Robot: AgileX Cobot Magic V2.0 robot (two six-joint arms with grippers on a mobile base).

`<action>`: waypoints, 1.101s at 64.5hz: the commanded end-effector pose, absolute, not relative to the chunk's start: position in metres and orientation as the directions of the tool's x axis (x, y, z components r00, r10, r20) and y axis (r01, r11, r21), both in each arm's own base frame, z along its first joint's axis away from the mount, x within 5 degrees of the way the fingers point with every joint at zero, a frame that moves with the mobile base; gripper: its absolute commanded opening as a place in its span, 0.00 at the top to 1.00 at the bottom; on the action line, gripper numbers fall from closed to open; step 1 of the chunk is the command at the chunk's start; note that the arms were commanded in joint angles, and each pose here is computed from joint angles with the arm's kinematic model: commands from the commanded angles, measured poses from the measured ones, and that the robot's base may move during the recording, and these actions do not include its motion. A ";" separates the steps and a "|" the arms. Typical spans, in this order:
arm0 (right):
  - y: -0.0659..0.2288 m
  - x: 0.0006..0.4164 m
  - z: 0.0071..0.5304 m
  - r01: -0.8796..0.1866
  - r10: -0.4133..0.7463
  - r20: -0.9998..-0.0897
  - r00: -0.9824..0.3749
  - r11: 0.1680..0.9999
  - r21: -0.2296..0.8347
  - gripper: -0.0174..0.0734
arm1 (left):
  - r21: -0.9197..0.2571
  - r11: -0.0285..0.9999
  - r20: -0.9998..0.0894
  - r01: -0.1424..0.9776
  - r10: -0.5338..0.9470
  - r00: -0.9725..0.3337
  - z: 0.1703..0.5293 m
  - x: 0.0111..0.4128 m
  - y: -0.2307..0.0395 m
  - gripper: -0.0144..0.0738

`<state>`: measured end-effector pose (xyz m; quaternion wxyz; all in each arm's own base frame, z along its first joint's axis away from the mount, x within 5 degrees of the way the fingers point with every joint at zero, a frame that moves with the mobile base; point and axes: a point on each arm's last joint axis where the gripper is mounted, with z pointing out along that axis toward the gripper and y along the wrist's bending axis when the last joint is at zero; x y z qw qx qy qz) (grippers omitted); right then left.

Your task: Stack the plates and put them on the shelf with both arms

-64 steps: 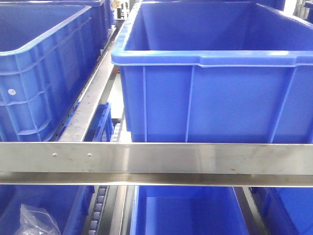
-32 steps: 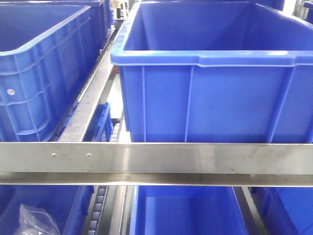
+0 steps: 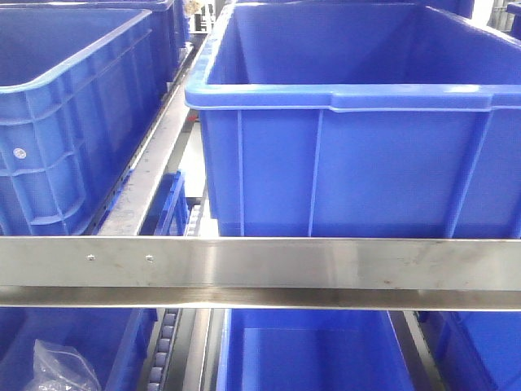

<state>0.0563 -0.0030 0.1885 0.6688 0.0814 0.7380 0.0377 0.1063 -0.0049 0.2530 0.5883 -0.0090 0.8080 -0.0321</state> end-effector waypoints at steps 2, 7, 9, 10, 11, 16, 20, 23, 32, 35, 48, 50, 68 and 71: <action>-0.003 0.055 0.197 0.060 0.163 -0.987 0.006 0.985 0.164 0.75 | -0.091 0.996 -0.989 0.005 -0.089 -0.122 0.267 0.090 -0.001 0.74; -0.003 0.055 0.197 0.060 0.163 -0.987 0.006 0.985 0.164 0.75 | -0.096 0.995 -0.993 -0.007 -0.096 -0.072 0.254 0.077 0.000 0.74; -0.003 0.055 0.197 0.060 0.163 -0.987 0.006 0.985 0.164 0.75 | -0.096 0.995 -0.994 -0.005 -0.096 -0.060 0.246 0.073 0.000 0.74; -0.003 0.055 0.197 0.060 0.163 -0.987 0.006 0.985 0.164 0.75 | -0.096 0.995 -0.994 -0.003 -0.096 -0.043 0.243 0.071 0.000 0.74; -0.003 0.055 0.197 0.060 0.163 -0.987 0.006 0.985 0.164 0.75 | -0.096 0.995 -0.995 -0.002 -0.096 -0.033 0.240 0.069 0.000 0.74; -0.003 0.055 0.197 0.060 0.163 -0.987 0.006 0.985 0.164 0.75 | -0.120 0.993 -0.992 0.008 -0.121 0.021 0.220 0.063 0.000 0.74; -0.003 0.055 0.197 0.060 0.163 -0.987 0.006 0.985 0.164 0.75 | -0.134 0.991 -0.989 0.014 -0.134 0.060 0.210 0.061 0.000 0.74; -0.003 0.055 0.197 0.060 0.163 -0.987 0.006 0.985 0.164 0.75 | -0.139 0.990 -0.989 0.011 -0.139 0.041 0.208 0.059 0.000 0.74; -0.003 0.055 0.197 0.060 0.164 -0.987 0.005 0.985 0.164 0.75 | -0.115 0.993 -0.992 0.010 -0.115 0.052 0.206 0.054 0.000 0.74; -0.003 0.055 0.197 0.060 0.164 -0.987 0.005 0.985 0.164 0.75 | -0.113 0.994 -0.992 0.009 -0.113 0.049 0.206 0.055 0.000 0.74; -0.003 0.055 0.197 0.060 0.164 -0.987 0.005 0.985 0.164 0.75 | -0.113 0.994 -0.993 0.008 -0.113 0.043 0.206 0.055 0.000 0.74; -0.003 0.055 0.197 0.060 0.164 -0.987 0.005 0.985 0.164 0.75 | -0.128 0.992 -0.991 0.010 -0.128 0.043 0.206 0.055 0.000 0.74; -0.003 0.055 0.197 0.060 0.164 -0.987 0.005 0.985 0.164 0.75 | -0.133 0.991 -0.990 0.010 -0.133 0.043 0.206 0.055 0.000 0.74; -0.003 0.055 0.197 0.060 0.164 -0.987 0.005 0.985 0.164 0.75 | -0.133 0.991 -0.990 0.010 -0.133 0.043 0.206 0.055 0.000 0.74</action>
